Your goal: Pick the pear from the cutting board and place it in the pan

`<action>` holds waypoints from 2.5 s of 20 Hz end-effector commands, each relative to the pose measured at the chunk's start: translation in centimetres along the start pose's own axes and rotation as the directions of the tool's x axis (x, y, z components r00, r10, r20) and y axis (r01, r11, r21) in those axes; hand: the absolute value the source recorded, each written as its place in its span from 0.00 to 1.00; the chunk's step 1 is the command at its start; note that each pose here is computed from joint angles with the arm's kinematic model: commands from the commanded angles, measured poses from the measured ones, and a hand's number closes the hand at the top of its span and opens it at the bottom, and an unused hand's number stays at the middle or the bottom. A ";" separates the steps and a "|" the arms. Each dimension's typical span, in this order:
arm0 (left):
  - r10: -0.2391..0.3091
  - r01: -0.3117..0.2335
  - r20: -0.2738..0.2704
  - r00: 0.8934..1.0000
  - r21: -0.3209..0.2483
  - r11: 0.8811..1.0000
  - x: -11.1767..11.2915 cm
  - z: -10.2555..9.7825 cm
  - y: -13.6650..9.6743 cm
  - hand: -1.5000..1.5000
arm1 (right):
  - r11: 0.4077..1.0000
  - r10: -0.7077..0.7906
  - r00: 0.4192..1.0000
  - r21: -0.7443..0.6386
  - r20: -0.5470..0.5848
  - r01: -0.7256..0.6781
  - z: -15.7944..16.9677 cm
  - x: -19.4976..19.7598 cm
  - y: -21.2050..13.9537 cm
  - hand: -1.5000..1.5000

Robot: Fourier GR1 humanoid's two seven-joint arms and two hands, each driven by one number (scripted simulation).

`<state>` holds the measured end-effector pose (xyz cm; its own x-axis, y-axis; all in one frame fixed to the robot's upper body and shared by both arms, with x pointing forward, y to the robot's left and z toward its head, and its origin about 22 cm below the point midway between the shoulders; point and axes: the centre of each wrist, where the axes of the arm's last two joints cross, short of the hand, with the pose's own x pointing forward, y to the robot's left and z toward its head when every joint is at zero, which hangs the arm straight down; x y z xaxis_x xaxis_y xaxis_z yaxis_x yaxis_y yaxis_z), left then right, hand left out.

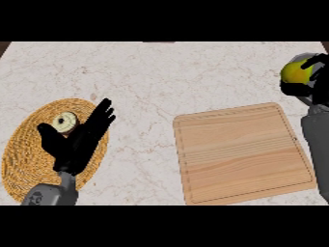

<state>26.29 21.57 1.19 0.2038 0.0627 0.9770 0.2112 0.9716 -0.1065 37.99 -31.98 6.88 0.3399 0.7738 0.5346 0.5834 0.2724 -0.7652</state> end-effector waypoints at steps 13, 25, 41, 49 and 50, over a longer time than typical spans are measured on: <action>-0.010 0.011 0.015 1.000 -0.045 0.999 1.3 -1.0 -1.6 0.50 | 0.973 -0.012 0.995 -0.231 -0.103 -0.012 -6.8 -9.1 -3.9 1.00; -0.013 0.014 0.018 1.000 -0.058 0.998 0.6 -0.2 -1.4 0.50 | 0.999 0.002 0.957 0.048 -0.291 0.013 -5.2 -13.3 -3.6 0.00; -0.001 0.001 0.003 1.000 -0.030 1.000 -0.9 0.8 -0.9 0.50 | 0.807 -0.579 0.768 -0.059 -0.274 0.588 -4.8 -18.2 -7.1 0.00; 0.014 -0.014 0.026 1.000 -0.006 1.000 0.4 -0.3 -0.1 0.50 | 0.728 -0.654 0.722 0.075 -0.225 0.682 -1.6 -23.9 -9.4 0.00; 0.008 -0.008 0.020 1.000 -0.005 1.000 -0.3 0.1 -1.6 0.50 | 0.727 -0.647 0.726 0.098 -0.233 0.680 -0.3 -25.4 -9.8 0.00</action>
<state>26.18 20.62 1.45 0.1909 0.0742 0.9788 0.2216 0.9681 -0.1166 26.89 -53.26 2.39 0.0677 0.2770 0.9585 0.6269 0.7356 -0.2569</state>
